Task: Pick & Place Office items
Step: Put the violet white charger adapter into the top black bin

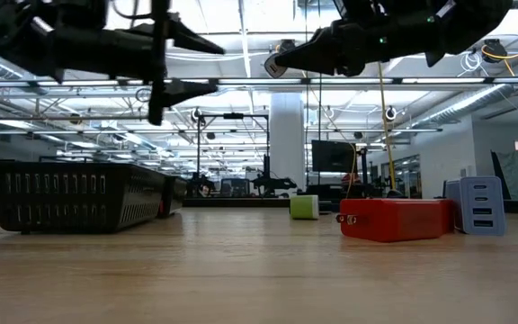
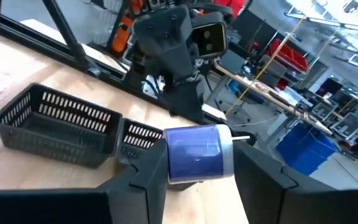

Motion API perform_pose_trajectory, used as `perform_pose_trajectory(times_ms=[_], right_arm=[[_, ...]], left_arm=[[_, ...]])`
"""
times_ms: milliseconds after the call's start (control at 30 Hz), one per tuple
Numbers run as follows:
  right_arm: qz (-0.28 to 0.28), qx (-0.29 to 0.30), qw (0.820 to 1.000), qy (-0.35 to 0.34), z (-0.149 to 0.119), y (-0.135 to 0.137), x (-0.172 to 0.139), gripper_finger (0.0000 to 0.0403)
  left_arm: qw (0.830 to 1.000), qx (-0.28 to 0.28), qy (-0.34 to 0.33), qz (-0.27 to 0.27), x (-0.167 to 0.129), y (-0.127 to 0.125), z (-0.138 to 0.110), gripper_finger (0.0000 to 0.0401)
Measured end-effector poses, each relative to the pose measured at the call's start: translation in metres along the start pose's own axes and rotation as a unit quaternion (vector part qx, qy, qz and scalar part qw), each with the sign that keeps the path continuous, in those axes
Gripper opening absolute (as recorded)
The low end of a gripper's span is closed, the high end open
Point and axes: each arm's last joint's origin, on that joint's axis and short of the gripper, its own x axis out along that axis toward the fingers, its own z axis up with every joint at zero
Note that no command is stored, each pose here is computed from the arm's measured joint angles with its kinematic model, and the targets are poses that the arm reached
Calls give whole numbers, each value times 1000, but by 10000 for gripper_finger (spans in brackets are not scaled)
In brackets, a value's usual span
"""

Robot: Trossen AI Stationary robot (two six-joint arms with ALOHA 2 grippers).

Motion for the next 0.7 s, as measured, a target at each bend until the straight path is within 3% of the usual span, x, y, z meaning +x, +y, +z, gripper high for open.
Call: perform_pose_trajectory(times_ms=[200,433,700], right_arm=[[-3,2,1000,-5,1,0,0,143],[-7,-23,999,-26,7,0,-1,143],[-7,-23,999,-24,7,0,-1,143]], left_arm=[[999,39,13,-19,38,-14,0,269],[999,35,5,-26,60,-21,12,269],[998,15,32,-52,78,-25,7,269]])
